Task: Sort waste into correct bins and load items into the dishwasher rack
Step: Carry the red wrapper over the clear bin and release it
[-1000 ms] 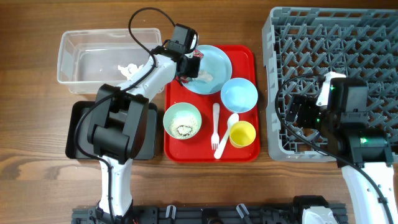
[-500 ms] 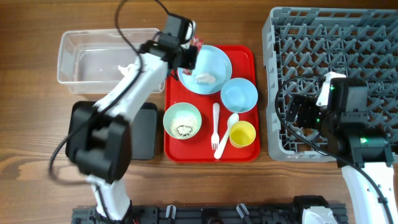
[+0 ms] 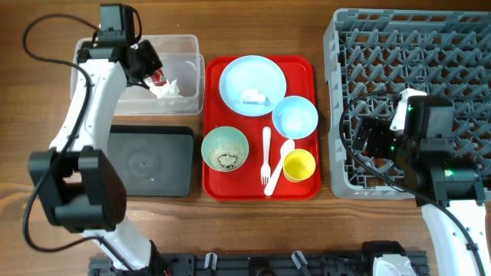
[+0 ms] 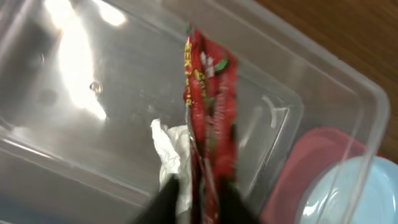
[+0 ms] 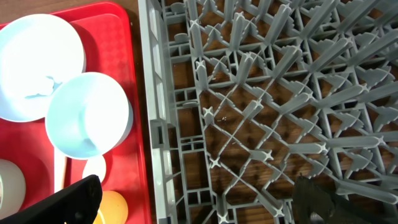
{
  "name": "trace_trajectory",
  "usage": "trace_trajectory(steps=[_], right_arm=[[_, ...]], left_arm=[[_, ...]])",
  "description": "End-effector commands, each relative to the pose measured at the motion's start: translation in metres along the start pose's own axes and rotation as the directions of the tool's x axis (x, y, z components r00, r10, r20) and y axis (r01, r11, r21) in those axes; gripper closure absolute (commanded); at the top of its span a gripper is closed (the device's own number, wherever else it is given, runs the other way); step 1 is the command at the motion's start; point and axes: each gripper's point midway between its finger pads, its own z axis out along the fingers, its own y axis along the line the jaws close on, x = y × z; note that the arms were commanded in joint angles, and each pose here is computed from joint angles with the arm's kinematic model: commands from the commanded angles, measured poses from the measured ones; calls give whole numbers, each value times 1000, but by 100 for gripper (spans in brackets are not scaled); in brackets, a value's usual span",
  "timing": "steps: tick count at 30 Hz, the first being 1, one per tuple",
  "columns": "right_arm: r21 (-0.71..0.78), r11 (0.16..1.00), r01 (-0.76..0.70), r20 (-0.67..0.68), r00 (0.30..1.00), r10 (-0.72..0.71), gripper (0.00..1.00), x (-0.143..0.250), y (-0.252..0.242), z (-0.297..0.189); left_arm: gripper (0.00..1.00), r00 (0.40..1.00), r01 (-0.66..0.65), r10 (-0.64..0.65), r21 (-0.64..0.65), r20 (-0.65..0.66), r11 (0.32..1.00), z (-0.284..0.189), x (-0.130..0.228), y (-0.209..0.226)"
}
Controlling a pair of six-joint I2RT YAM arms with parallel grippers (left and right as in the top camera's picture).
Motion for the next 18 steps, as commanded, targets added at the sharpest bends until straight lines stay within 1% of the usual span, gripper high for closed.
trace_trajectory(steps=[1, 3, 4, 5, 7, 8, 10, 13, 15, 18], right_arm=[[18, 1000, -2, 40, 999, 1, 0, -10, -3, -8], [18, 1000, -2, 41, 999, 1, 0, -10, -3, -8], [18, 1000, -2, 41, 999, 2, 0, -10, -3, -8], [18, 1000, -2, 41, 999, 1, 0, -10, -3, -8], [18, 1000, -2, 41, 999, 2, 0, -10, -3, -8], [18, 1000, -2, 42, 999, 2, 0, -11, -3, -8], [18, 1000, -2, 45, 999, 1, 0, -11, -3, -8], [18, 1000, -2, 45, 999, 2, 0, -11, -3, -8], [18, 1000, -2, 45, 999, 2, 0, -11, -3, -8], [17, 1000, -2, 44, 999, 2, 0, -11, -3, -8]], left_arm=[[50, 988, 151, -151, 30, -16, 988, 1, 3, -8], [33, 990, 139, -140, 55, 7, 989, -10, 0, -16], [26, 991, 129, -131, 74, 22, 989, -17, -2, -22], [21, 993, 106, -111, 98, 42, 989, -24, -3, -32], [12, 996, -7, -7, 164, 84, 986, -37, -1, -63], [0, 986, -142, 119, 220, 114, 965, -42, 12, -97], [0, 965, -253, 228, 248, 127, 935, -41, 30, -125], [0, 906, -424, 404, 282, 130, 861, -29, 72, -168], [0, 883, -466, 458, 291, 98, 836, -14, 100, -184], [0, 858, -499, 513, 289, 32, 817, 14, 134, -192]])
